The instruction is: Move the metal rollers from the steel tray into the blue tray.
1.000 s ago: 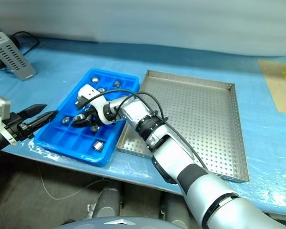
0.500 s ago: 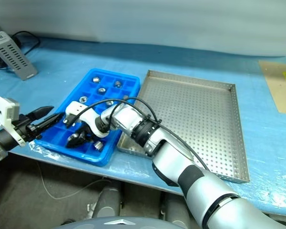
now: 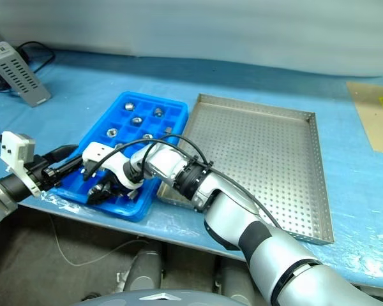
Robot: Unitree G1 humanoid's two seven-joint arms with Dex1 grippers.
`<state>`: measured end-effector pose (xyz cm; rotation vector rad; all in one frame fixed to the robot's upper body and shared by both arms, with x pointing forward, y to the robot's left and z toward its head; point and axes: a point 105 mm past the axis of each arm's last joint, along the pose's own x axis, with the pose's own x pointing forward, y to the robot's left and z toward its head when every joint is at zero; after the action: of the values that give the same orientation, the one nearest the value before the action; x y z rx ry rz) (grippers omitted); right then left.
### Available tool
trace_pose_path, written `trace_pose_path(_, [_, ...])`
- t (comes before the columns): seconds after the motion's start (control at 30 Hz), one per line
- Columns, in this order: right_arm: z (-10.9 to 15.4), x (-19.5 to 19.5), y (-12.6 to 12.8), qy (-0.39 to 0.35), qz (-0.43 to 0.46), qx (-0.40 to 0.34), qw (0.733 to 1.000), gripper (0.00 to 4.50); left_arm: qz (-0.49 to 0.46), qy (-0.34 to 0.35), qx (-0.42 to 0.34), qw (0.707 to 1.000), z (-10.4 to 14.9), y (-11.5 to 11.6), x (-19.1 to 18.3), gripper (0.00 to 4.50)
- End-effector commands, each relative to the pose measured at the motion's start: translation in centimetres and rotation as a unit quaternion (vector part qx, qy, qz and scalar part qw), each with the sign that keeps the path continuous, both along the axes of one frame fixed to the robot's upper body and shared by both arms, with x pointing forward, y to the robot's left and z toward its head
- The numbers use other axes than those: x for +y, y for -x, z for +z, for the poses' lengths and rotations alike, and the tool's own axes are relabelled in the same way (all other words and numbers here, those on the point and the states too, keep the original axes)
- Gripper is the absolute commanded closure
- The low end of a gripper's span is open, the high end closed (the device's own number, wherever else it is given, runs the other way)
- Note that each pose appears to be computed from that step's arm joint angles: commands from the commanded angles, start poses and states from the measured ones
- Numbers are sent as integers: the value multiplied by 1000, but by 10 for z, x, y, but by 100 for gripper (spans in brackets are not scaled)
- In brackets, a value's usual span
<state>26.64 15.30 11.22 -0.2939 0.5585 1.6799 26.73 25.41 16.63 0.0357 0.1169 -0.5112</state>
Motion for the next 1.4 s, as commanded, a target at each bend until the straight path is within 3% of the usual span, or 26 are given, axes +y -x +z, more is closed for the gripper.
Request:
trace_pose_path(0.03, [22,68,96,-94,120,73,986,284,-6,-7,-28,1000,11,-3,-4,176])
trace_pose_path(0.27, [23,67,82,-97,94,62,989,52,-15,-4,-29,999,9,-5,-8,176])
trace_pose_path(0.43, [36,63,49,-117,50,10,992,52,-26,2,-34,999,10,-12,-14,176])
trace_pose_path(0.5, [47,53,23,-134,9,-17,991,52,-31,9,-39,999,11,-17,-18,176])
trace_pose_path(0.6, [83,-4,-51,-189,-134,-42,972,52,-40,22,-48,998,14,-27,-24,176])
trace_pose_path(0.73, [107,-92,-100,-253,-273,-33,928,52,-55,36,-50,997,10,-36,-35,176])
trace_pose_path(0.93, [120,-204,-105,-273,-366,-70,887,52,-104,61,-54,991,7,-53,-68,176])
trace_pose_path(1.07, [101,-250,-102,-243,-408,-90,876,52,-133,74,-55,987,6,-65,-88,176])
trace_pose_path(1.4, [46,-294,-110,-215,-509,-80,830,52,-182,78,-51,979,0,-73,-119,176])
